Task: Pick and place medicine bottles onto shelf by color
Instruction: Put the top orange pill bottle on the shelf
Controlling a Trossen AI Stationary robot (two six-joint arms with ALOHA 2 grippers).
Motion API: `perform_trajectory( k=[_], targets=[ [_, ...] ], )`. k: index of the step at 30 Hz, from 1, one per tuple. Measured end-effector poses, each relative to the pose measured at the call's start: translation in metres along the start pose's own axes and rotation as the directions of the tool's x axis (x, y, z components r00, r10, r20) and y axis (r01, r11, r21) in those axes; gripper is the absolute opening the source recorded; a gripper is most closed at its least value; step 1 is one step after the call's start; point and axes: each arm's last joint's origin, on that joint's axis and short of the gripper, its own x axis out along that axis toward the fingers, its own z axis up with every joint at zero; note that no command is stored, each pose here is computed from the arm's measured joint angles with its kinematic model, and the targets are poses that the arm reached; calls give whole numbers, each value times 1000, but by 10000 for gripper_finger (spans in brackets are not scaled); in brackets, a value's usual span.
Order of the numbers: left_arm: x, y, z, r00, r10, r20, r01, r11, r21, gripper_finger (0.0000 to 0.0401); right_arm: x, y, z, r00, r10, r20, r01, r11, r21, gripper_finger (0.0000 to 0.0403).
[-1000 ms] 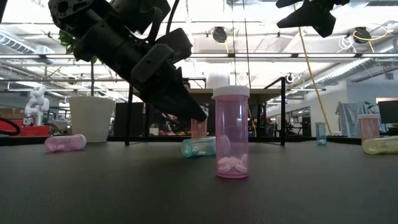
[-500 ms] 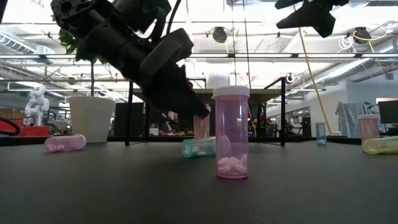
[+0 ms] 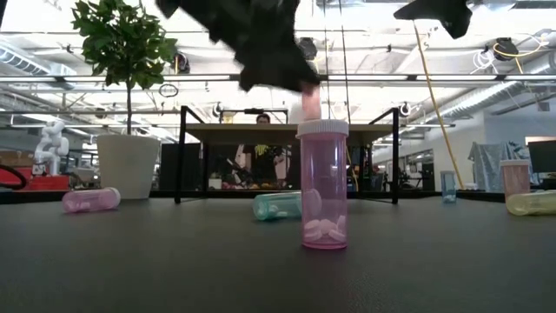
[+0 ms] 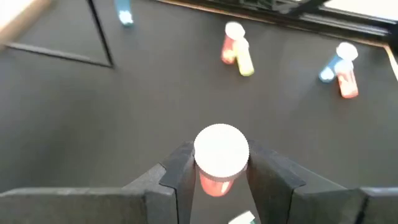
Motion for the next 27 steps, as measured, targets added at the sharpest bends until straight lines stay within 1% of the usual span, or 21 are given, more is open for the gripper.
perform_trajectory(
  k=[2, 6, 12, 18, 22, 24, 27],
  targets=[
    [-7, 4, 18, 1000, 22, -22, -22, 1000, 22, 127, -4, -3, 3, 1000, 5, 12, -5, 1000, -13, 199],
    [-22, 18, 54, 998, 54, 21, -55, 998, 41, 127, -7, -9, 8, 999, -16, 32, 17, 1000, -23, 199],
    [-40, 58, 93, 986, 142, 83, -146, 989, 36, 127, -5, -18, 14, 996, -65, 57, 65, 998, -6, 199],
    [-54, 111, 112, 963, 244, 111, -253, 965, 75, 127, 2, -31, 24, 984, -140, 106, 137, 990, 37, 199],
    [-68, 151, 122, 932, 326, 159, -337, 940, 49, 127, 4, -41, 38, 967, -206, 151, 198, 978, 67, 199],
    [-73, 174, 122, 927, 340, 162, -349, 937, 33, 127, 6, -48, 46, 952, -253, 173, 243, 967, 74, 199],
    [-80, 207, 118, 929, 336, 154, -339, 941, -3, 127, 7, -61, 57, 930, -313, 191, 300, 949, 98, 199]
  ],
)
